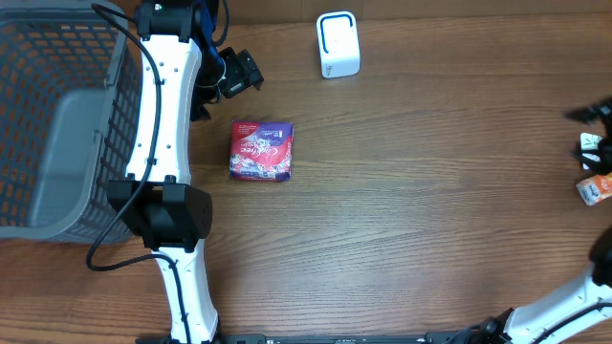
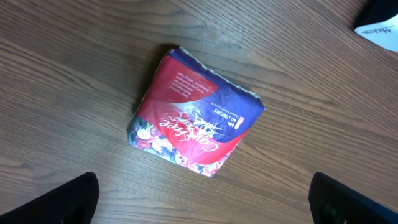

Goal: Scan the item barcode
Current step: 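Reach the right gripper to the purple Carefree pack and grasp it, then lift the Carefree pack and turn it with the right gripper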

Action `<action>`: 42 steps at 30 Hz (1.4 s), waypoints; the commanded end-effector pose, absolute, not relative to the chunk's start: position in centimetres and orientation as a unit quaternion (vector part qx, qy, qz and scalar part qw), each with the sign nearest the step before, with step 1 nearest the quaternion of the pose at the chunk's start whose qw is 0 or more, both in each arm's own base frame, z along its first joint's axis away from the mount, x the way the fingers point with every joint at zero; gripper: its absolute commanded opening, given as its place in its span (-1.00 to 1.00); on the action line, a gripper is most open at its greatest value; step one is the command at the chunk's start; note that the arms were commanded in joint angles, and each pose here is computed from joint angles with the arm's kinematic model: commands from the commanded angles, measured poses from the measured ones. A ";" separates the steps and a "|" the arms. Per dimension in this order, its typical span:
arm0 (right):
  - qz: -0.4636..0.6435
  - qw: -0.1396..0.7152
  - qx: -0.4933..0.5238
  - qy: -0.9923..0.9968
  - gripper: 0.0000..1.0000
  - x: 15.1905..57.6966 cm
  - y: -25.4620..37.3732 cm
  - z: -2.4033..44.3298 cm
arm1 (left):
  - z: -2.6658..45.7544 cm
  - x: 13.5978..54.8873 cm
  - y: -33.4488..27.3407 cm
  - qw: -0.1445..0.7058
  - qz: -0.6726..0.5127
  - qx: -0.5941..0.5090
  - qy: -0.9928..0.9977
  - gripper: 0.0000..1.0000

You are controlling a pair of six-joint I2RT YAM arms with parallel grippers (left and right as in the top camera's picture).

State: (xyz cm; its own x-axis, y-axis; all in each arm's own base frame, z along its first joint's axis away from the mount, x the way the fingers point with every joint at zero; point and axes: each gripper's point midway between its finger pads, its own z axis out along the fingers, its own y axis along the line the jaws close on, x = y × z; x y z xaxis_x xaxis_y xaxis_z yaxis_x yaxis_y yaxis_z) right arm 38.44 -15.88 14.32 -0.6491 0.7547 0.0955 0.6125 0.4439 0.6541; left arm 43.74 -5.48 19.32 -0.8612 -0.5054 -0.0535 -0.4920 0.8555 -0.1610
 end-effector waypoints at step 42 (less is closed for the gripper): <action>0.204 0.095 0.097 0.970 -0.53 38.1 35.5 0.0 | 19.0 43.7 -5.6 0.043 -0.069 -0.252 0.964 1.00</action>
